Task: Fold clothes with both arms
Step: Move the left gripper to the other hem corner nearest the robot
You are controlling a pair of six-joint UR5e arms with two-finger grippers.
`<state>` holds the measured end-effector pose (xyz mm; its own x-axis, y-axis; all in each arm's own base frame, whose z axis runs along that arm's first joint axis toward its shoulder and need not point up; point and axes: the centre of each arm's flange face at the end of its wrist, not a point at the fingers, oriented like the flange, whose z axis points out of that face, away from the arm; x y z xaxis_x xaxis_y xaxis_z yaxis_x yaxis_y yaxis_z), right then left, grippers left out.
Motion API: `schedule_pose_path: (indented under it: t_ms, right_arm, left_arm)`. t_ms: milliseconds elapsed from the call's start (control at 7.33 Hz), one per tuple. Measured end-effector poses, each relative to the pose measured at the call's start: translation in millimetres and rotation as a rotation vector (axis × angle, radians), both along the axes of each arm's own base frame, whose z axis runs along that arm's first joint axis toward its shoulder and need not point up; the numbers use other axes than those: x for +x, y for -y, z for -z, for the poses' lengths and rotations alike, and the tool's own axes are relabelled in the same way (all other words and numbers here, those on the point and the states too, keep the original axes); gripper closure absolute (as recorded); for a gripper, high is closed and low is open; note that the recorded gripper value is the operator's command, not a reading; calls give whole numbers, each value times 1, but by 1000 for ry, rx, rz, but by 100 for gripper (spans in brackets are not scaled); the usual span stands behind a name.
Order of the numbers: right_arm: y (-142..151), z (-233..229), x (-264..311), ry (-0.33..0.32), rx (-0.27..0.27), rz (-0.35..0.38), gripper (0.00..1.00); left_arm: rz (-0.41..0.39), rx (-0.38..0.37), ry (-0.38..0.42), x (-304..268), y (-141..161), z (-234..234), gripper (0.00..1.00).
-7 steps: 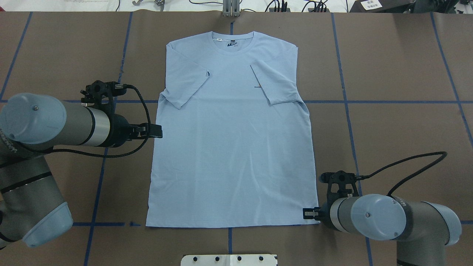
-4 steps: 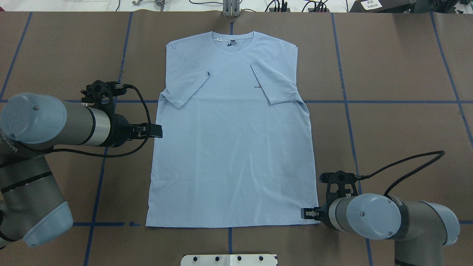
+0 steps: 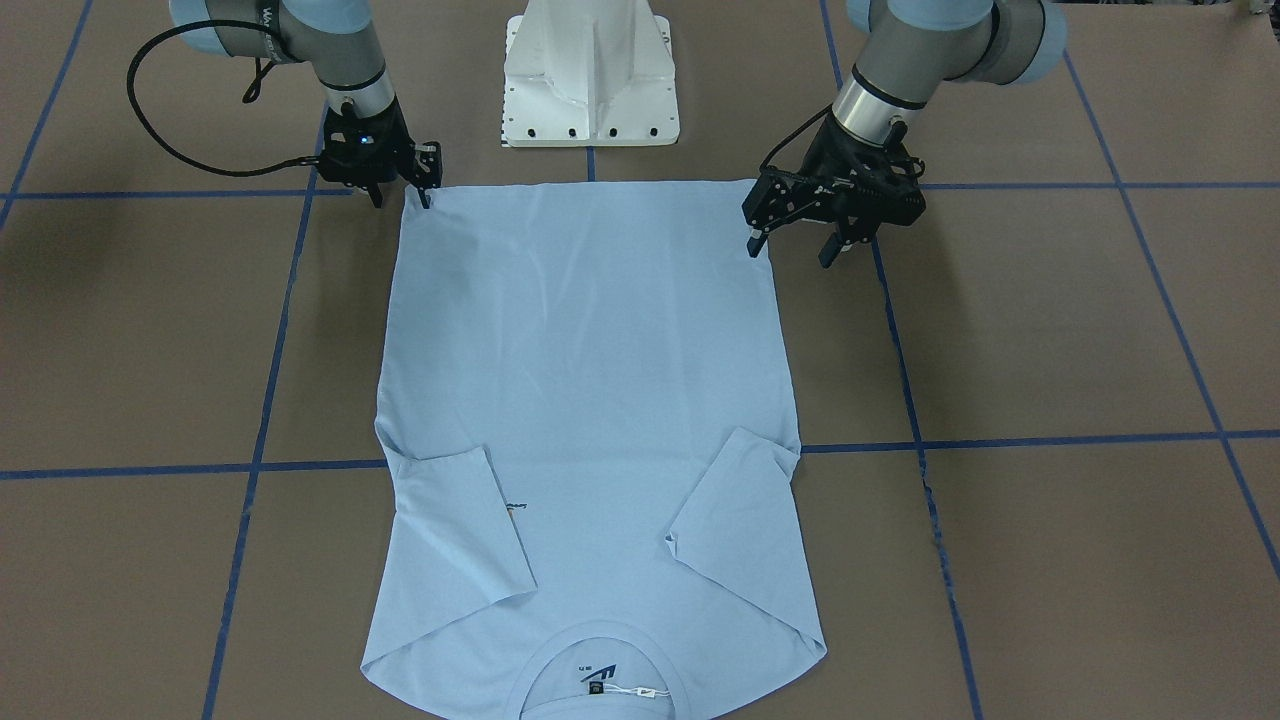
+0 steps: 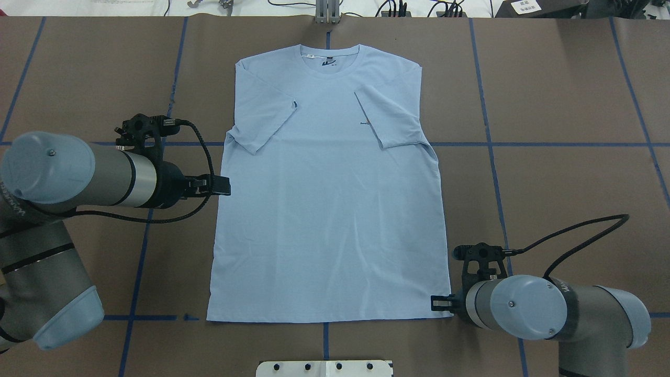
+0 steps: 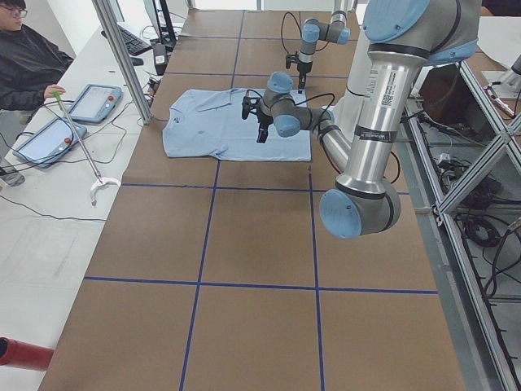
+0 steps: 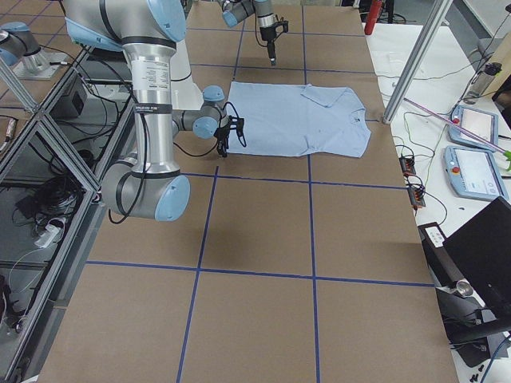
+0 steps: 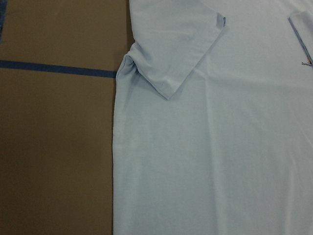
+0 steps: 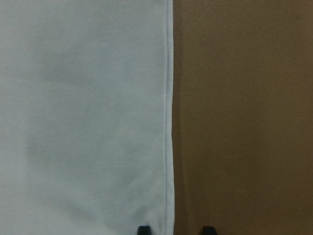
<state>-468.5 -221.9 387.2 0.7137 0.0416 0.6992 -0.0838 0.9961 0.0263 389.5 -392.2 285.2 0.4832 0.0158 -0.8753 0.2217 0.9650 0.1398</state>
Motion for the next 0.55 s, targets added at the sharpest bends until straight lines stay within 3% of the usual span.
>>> schedule_pose_path:
  t_ms: [546]
  right_arm:
    - [0,1,1,1,-1,-10,100]
  left_arm:
    - [-4,2,4,2,0,-2,0]
